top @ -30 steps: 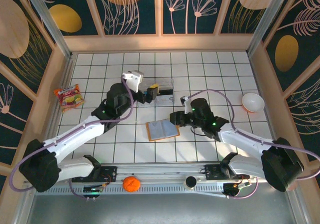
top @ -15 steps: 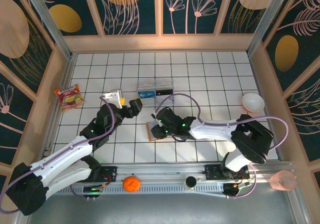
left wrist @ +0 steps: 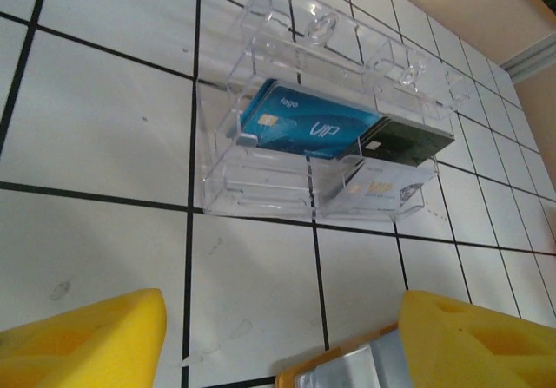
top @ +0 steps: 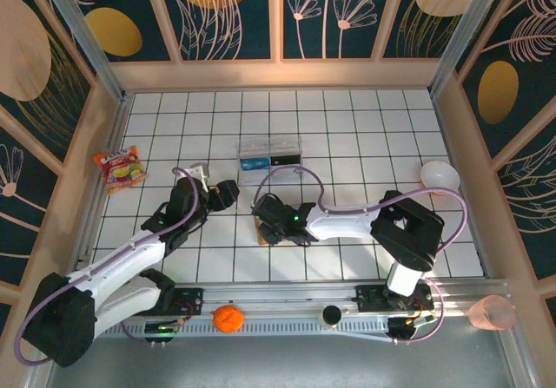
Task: Take the credit cards out of the card holder
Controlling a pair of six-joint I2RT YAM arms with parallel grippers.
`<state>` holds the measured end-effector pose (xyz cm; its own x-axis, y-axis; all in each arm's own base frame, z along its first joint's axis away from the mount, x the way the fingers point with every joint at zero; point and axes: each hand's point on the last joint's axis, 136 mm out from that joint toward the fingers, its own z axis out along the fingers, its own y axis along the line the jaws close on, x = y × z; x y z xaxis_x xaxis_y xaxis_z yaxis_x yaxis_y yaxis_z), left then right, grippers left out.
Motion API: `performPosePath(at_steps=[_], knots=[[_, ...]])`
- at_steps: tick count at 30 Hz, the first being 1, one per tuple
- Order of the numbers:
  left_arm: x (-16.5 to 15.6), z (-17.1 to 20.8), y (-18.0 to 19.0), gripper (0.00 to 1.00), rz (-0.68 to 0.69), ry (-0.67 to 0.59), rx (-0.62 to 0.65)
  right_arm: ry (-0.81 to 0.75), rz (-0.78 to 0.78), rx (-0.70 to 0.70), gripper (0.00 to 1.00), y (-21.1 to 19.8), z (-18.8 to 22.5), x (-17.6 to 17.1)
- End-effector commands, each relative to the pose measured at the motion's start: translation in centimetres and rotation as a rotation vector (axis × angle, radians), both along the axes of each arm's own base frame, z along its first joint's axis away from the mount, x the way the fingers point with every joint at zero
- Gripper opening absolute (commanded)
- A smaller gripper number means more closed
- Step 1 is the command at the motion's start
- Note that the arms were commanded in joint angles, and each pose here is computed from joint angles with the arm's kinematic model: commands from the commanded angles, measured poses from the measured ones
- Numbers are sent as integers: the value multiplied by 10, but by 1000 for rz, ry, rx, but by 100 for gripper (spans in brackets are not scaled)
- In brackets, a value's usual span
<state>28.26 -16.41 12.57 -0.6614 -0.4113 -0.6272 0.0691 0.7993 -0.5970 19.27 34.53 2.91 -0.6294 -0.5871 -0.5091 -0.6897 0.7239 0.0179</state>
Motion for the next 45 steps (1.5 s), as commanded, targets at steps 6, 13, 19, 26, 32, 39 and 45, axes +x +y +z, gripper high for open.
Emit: performPosePath(at_steps=[6, 13, 19, 26, 32, 39, 45], knots=[[-9, -13, -18, 62, -121, 63, -8, 3, -51, -66, 12, -10, -14, 2], [-16, -18, -30, 46, -183, 90, -57, 18, -114, 128, 0, 1, 10, 11], [-24, -33, -46, 32, -234, 140, -65, 25, -135, 261, 0, 4, 31, 16], [-23, -39, -45, 49, -191, 155, -32, 81, -101, 226, 19, 4, 30, 13], [-20, -39, -35, 58, -156, 150, 6, 101, -99, 112, 41, -5, 15, 7], [-18, -40, -28, 56, -141, 150, 12, 91, -70, 15, 42, -3, 1, -4], [-19, -42, -29, 56, -156, 151, 10, 88, -63, -58, 42, -5, -15, -7]])
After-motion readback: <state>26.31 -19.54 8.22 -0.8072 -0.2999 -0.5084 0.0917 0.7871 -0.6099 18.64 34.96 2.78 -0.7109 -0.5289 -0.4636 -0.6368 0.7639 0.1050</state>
